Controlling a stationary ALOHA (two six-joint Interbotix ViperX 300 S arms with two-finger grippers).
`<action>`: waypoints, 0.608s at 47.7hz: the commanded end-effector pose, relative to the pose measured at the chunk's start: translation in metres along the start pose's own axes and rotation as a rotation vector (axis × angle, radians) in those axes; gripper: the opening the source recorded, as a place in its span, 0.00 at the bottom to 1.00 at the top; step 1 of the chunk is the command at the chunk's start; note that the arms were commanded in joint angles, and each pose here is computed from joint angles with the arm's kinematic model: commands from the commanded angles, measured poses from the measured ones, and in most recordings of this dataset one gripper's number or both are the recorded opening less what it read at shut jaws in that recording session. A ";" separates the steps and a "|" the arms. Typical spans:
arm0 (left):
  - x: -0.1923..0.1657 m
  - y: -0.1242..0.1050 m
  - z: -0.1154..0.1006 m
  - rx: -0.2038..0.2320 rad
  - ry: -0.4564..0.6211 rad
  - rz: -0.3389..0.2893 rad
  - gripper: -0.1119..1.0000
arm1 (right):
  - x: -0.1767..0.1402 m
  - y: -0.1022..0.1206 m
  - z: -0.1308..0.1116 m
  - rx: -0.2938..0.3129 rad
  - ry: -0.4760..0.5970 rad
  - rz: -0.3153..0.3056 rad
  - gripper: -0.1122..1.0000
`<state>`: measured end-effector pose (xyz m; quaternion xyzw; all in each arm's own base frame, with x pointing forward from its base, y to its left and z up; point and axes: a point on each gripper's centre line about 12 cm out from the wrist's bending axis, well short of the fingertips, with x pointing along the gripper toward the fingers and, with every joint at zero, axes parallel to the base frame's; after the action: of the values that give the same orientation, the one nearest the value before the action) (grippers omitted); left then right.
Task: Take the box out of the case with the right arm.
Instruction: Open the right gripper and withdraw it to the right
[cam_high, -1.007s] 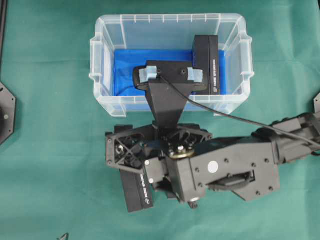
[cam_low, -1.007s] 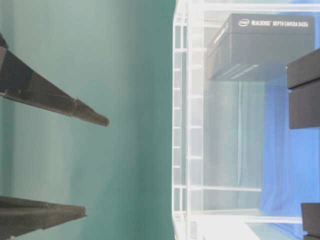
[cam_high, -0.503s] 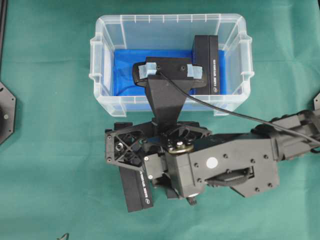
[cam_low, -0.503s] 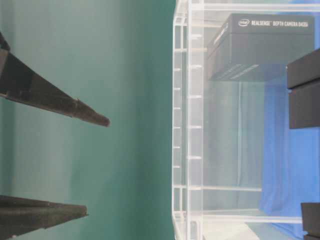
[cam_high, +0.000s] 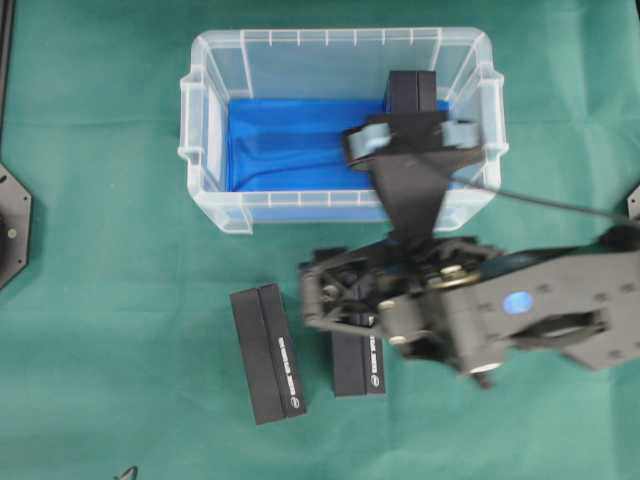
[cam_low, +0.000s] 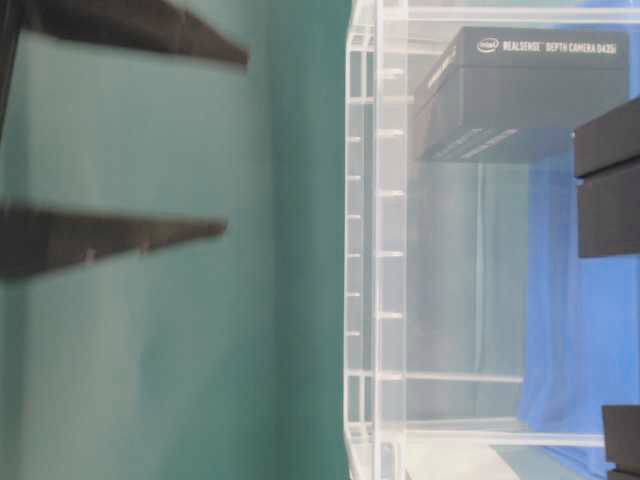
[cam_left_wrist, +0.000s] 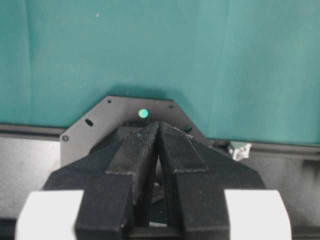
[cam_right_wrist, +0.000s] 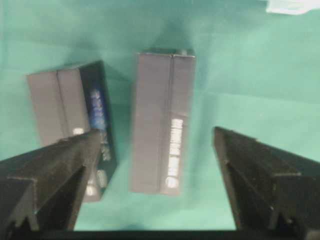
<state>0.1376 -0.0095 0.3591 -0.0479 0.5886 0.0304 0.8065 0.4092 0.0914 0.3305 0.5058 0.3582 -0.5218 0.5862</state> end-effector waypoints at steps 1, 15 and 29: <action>-0.002 0.000 0.002 0.001 -0.007 0.001 0.10 | -0.018 -0.022 0.009 0.015 0.030 0.060 0.92; -0.001 0.001 0.002 0.001 -0.006 0.008 0.10 | -0.021 -0.108 0.017 0.019 0.057 0.054 0.92; 0.001 0.001 0.000 0.000 -0.002 0.012 0.10 | -0.030 -0.180 0.038 0.024 0.088 0.022 0.90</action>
<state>0.1368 -0.0083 0.3561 -0.0450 0.5911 0.0345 0.8046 0.2339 0.0755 0.3221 0.5333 0.3735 -0.5046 0.5671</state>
